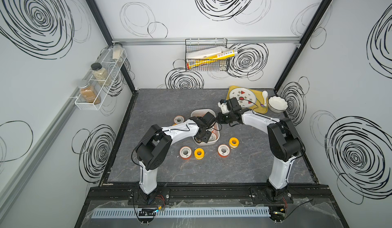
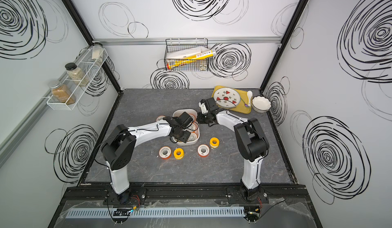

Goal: Put the sealing tape into the storage box
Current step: Place the sealing tape in the storage box.

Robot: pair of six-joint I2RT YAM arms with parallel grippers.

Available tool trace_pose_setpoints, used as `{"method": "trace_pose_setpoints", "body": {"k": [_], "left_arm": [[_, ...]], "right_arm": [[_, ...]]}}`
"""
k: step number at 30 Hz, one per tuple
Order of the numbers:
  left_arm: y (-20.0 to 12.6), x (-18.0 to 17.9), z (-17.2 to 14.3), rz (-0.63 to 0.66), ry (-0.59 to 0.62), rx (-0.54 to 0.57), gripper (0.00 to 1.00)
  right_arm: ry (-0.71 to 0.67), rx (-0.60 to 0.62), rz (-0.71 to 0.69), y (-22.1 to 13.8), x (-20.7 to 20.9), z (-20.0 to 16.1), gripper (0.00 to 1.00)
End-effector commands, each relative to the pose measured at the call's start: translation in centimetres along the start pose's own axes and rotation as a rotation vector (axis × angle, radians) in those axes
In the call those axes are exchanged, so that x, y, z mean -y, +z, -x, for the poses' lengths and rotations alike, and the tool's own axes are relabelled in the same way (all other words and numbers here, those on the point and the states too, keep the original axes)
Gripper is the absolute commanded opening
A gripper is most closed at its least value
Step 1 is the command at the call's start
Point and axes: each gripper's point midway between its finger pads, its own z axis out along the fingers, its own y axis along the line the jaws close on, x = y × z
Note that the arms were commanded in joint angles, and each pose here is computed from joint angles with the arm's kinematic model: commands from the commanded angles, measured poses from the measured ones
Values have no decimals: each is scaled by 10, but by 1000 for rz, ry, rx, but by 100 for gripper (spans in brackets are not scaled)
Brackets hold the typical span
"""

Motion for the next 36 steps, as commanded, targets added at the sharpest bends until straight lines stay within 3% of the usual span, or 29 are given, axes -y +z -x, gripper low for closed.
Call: {"method": "trace_pose_setpoints", "body": {"k": [1,11,17,26,30,36], "left_arm": [[-2,-10,-13,25,-1,-40,70],[-25,-16,3,44,-23,30,71],[-54,-28,24,16,-62,121,72],[-123,-88,61,-84,-231,349,72],[-142,-123,67,-87,-317,441,72],[-147,-154,55,-121,-426,503,71]], "right_arm": [[-4,-22,-31,-6,4,-6,17],[-11,-7,-26,-10,1,-1,18],[-25,30,-20,-23,-6,9,26],[-94,132,-57,-62,-12,23,47],[-121,147,-96,-79,-8,18,48],[-172,125,-110,-100,-6,-7,48]]}}
